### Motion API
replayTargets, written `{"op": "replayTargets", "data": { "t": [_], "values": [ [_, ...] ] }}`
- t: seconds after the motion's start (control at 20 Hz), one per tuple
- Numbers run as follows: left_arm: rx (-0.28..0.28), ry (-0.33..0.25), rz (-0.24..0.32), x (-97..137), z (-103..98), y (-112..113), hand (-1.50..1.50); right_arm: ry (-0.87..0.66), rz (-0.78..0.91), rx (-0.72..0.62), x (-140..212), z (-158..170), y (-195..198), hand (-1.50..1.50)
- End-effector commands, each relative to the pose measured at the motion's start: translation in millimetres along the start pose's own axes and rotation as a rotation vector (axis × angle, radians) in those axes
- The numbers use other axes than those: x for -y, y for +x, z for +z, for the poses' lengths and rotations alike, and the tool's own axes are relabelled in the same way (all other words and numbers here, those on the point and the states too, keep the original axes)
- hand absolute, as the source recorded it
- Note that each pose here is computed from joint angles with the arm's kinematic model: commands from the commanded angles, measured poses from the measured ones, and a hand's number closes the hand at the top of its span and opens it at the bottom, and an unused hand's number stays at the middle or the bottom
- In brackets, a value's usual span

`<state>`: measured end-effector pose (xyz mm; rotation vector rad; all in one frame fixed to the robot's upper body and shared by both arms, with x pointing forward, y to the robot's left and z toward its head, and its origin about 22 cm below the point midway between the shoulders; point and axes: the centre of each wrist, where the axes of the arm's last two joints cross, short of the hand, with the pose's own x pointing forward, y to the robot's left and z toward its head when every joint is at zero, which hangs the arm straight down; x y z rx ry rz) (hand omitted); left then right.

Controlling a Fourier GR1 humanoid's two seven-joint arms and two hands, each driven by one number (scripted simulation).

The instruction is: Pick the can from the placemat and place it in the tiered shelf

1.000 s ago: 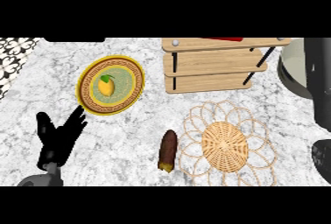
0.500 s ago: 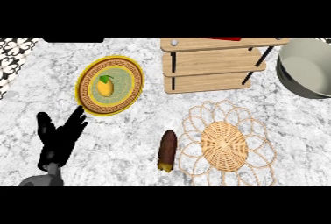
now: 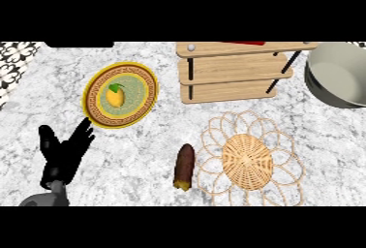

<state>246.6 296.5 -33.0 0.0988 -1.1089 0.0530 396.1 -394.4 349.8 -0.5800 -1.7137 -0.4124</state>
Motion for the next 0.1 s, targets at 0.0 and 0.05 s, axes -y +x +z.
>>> {"op": "replayTargets", "data": {
  "t": [0.0, 0.05],
  "values": [
    [0.017, -0.014, 0.005, 9, 8, 12, 0.0, 0.019, -0.027, 0.024, 54, -5, -8, -1.5],
    [0.016, -0.03, 0.0, -11, 7, 14, 0.0, 0.024, -0.02, 0.013, 59, -8, -30, -1.5]
  ]
}}
